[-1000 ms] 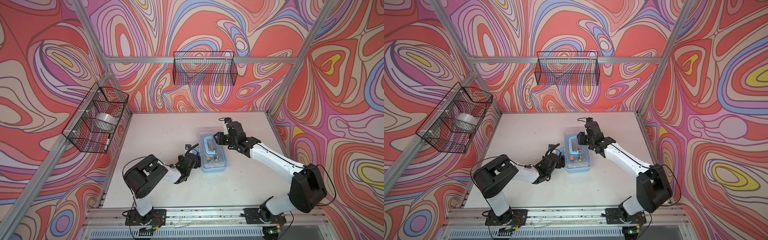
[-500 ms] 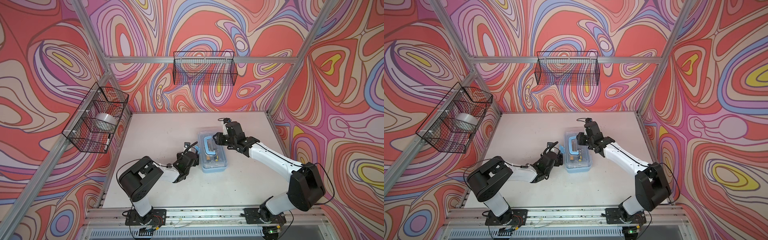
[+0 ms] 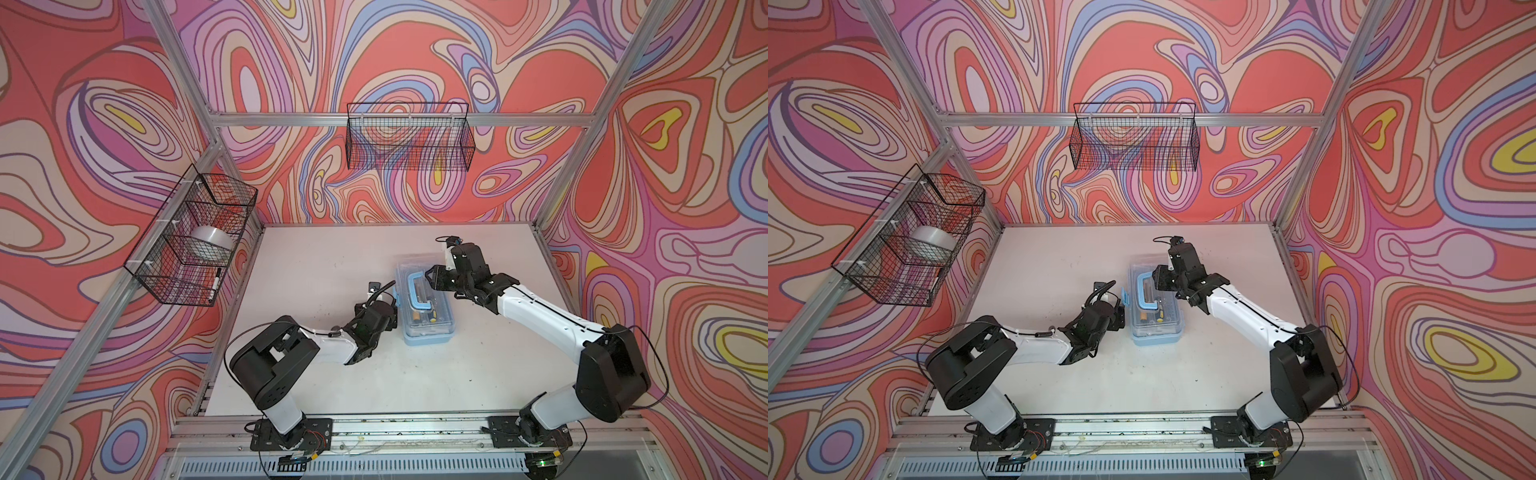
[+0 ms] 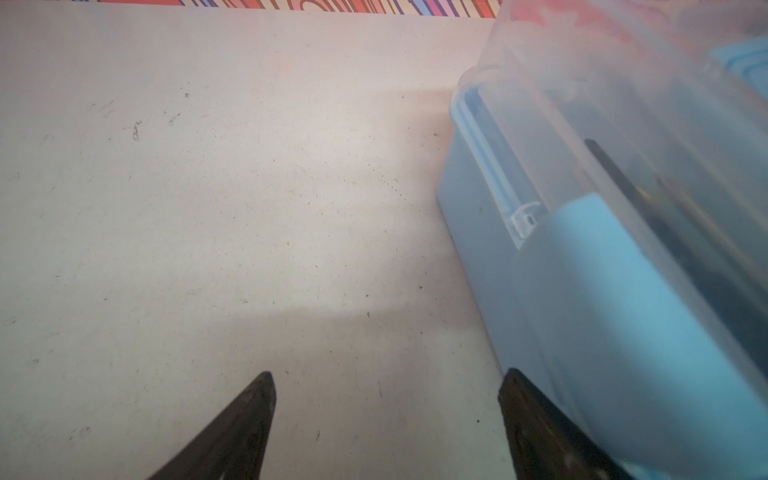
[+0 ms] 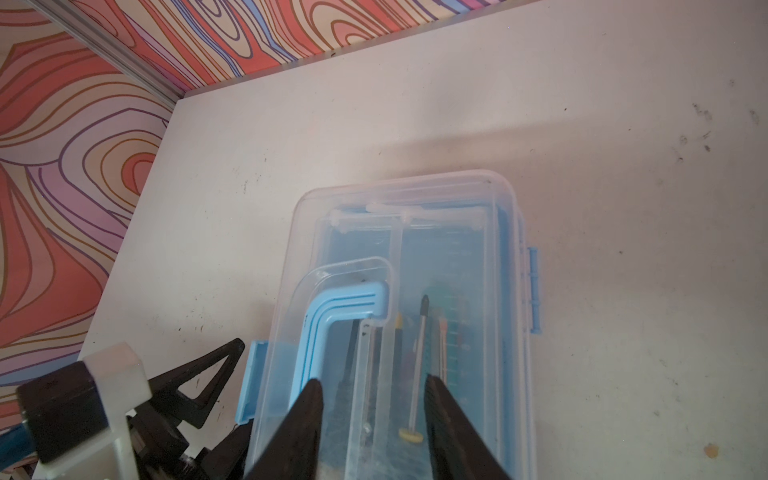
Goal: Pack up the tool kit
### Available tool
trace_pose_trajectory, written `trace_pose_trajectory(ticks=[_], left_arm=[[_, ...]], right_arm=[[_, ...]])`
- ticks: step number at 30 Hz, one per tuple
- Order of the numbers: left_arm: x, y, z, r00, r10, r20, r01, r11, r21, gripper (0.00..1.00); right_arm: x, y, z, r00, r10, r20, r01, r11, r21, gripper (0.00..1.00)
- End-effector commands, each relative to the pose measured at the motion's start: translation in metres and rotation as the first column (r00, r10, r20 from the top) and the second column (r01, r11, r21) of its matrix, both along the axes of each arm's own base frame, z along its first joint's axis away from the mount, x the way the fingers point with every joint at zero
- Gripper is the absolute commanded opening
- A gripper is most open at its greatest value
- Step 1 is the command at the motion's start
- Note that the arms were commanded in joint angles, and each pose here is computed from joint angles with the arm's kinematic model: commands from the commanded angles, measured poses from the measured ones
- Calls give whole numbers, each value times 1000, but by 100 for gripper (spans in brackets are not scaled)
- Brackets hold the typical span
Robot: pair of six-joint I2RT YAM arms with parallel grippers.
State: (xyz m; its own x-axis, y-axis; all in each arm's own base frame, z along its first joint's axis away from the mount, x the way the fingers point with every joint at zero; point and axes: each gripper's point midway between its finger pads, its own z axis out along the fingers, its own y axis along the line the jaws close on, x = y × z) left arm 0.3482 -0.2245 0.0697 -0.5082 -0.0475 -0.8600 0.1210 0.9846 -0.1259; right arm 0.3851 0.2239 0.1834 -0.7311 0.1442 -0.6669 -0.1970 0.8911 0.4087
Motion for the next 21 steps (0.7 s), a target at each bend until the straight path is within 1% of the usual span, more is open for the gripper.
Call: trace_pose_trajectory(ticks=[1, 4, 6, 14, 17, 21], left_arm=[[4, 2, 16, 1000, 10, 16, -10, 1000, -11, 82], [4, 1, 18, 1000, 6, 7, -6, 1000, -18, 80], [3, 1, 17, 1000, 5, -5, -5, 1000, -22, 75], [1, -1, 19, 1000, 0, -31, -2, 997, -73, 65], [1, -1, 21, 999, -8, -39, 4, 995, -102, 63], [2, 1, 23, 999, -1, -47, -5, 990, -141, 63]], right_arm=[[1, 0, -1, 1000, 8, 1, -8, 1000, 3, 42], [0, 0, -3, 1000, 9, -3, -9, 1000, 6, 42], [0, 0, -4, 1000, 10, -5, -10, 1000, 8, 42], [-4, 1, -9, 1000, 17, -17, -17, 1000, 12, 42], [-4, 1, -10, 1000, 17, -20, -17, 1000, 14, 42], [-5, 0, -10, 1000, 16, -18, -16, 1000, 12, 42]])
